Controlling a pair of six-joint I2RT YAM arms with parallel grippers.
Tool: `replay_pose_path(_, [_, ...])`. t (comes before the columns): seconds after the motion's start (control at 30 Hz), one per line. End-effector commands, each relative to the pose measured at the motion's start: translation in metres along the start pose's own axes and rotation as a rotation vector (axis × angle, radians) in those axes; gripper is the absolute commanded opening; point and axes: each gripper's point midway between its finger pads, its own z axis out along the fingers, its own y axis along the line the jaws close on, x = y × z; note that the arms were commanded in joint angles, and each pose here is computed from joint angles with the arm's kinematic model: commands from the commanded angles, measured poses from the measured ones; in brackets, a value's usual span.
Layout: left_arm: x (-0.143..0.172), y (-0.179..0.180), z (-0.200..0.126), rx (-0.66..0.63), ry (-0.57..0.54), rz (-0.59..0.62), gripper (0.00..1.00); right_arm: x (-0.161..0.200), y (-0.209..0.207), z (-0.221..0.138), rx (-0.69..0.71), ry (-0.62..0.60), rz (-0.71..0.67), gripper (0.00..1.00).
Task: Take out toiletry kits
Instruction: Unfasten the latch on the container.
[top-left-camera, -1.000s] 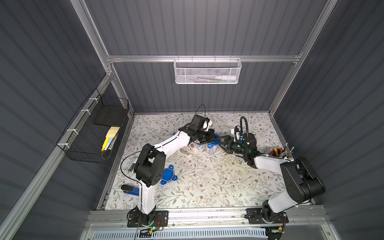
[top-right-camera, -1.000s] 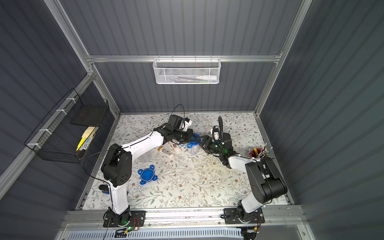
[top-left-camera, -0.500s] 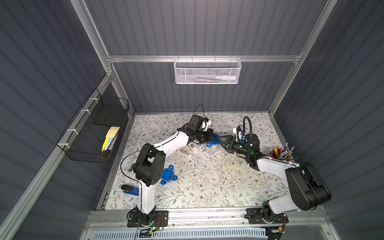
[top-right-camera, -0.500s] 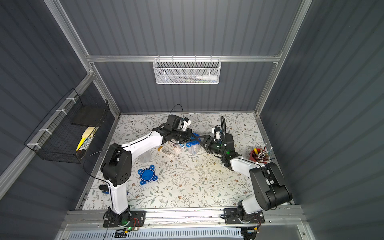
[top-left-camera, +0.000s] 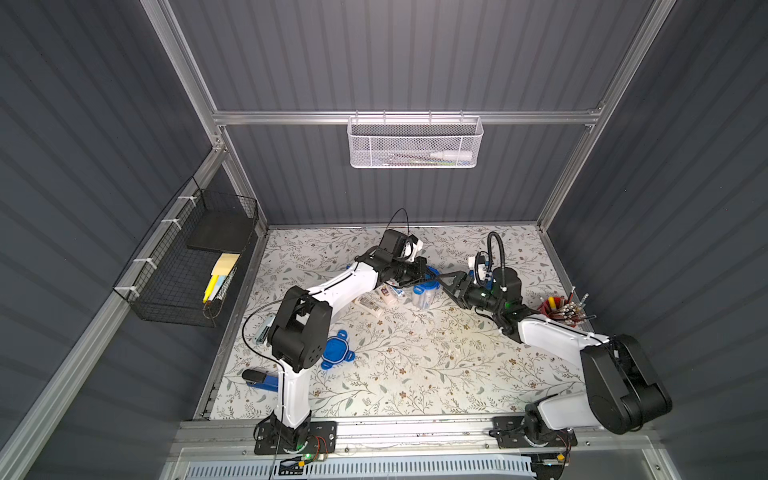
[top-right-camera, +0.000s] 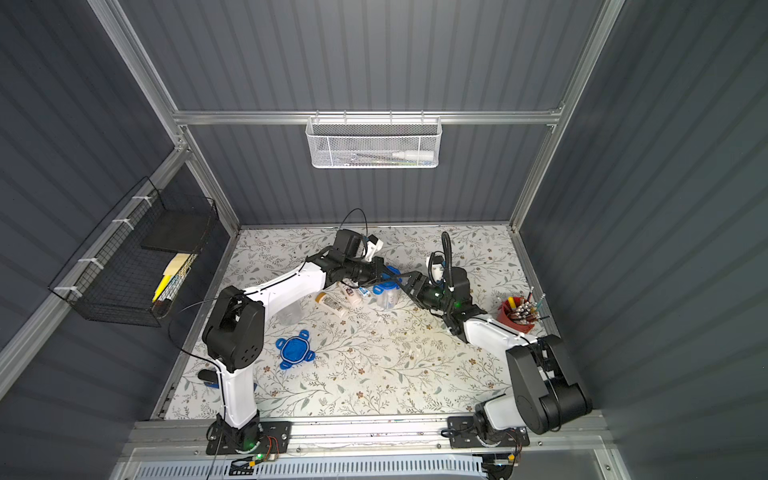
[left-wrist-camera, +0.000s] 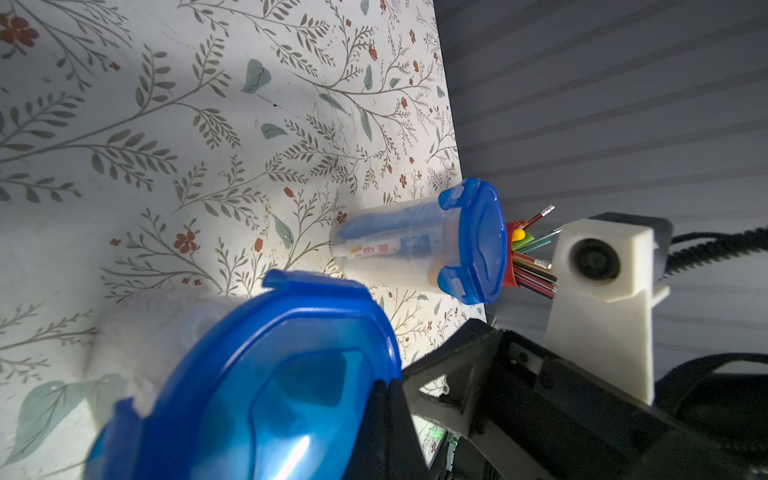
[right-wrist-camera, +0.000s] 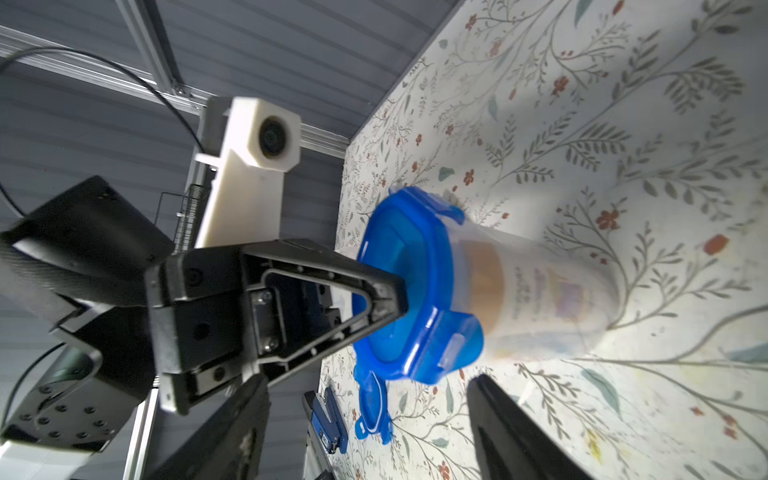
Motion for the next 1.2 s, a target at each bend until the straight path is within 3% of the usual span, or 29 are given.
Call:
replay_pose_path(0.0, [0.086,0.134,0.017,-0.395,0.229,-0.284,0.0,-0.001,-0.014,0.009,0.023,0.002,-0.008,0.78])
replay_pose_path(0.4, [0.089,0.138,0.02,-0.4,0.239,-0.296,0.0,-0.015,0.023,0.029,-0.21,0.009,-0.043,0.73])
replay_pose_path(0.97, [0.095,0.144,0.022,-0.404,0.241,-0.313,0.0,-0.018,0.05,0.005,-0.264,-0.067,-0.152,0.71])
replay_pose_path(1.17, [0.12,0.162,0.019,-0.437,0.277,-0.356,0.0,-0.018,0.058,-0.002,-0.285,-0.085,-0.175,0.7])
